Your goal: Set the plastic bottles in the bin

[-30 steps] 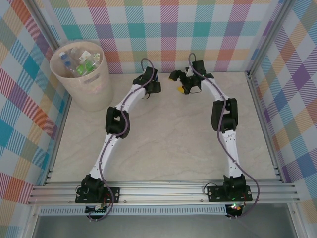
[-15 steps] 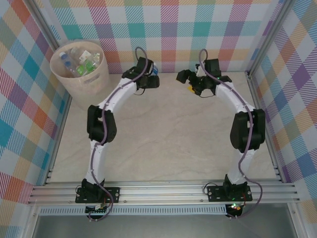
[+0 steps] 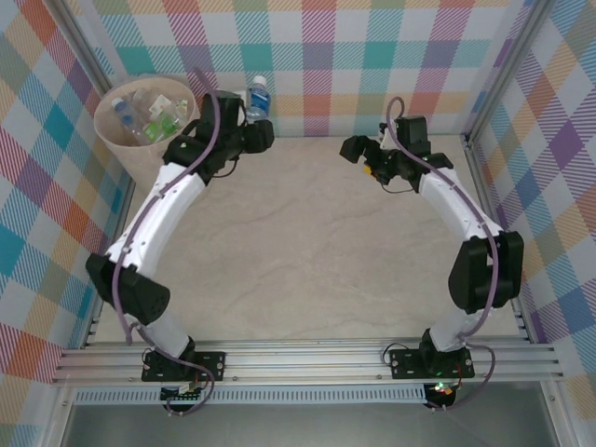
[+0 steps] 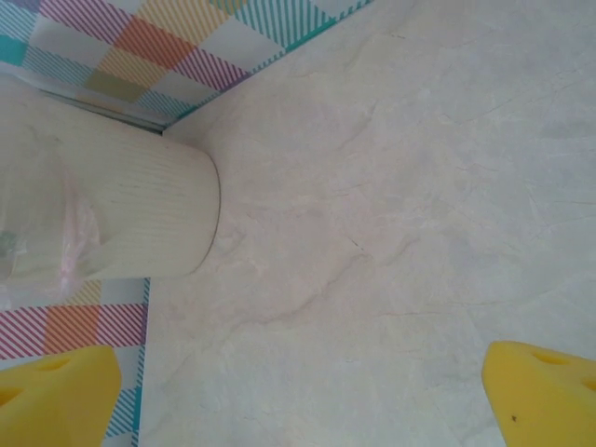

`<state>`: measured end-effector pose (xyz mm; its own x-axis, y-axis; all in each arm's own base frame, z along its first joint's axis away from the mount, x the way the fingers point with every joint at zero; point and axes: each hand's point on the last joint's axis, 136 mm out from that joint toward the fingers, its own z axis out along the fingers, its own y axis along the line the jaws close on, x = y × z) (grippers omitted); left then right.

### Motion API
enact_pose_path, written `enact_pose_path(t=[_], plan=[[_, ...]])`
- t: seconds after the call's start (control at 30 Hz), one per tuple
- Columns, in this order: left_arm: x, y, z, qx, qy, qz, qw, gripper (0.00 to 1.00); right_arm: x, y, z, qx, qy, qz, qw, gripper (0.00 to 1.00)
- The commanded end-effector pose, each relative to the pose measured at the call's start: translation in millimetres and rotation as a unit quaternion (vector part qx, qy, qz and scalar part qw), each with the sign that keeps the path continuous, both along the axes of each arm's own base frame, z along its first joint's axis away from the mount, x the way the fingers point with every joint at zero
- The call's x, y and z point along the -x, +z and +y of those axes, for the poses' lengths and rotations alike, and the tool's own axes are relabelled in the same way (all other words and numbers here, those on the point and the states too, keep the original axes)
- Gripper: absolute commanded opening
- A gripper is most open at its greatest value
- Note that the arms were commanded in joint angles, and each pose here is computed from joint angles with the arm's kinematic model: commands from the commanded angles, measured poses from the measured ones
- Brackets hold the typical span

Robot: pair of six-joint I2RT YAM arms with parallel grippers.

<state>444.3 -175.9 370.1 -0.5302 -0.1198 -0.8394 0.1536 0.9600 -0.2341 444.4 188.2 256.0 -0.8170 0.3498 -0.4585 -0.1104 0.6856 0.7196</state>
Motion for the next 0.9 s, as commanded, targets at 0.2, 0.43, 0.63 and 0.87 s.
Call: enact_pose_path(t=[0.2,0.43,0.63,0.87], plan=[[53,57,79,-0.025,0.105,-0.070,0.992,0.51,51,57,-20,0.011,-0.017,-0.084,0.996,1.00],[80,100,153,-0.051,0.214,-0.128,0.967,0.50,74,56,-35,0.041,-0.031,-0.099,0.994,1.00],[77,104,216,-0.017,0.277,-0.113,0.954,0.50,78,53,-36,0.042,-0.031,-0.099,0.994,1.00],[60,93,272,0.015,0.318,-0.083,0.944,0.50,78,49,-35,0.042,-0.028,-0.095,0.994,1.00]])
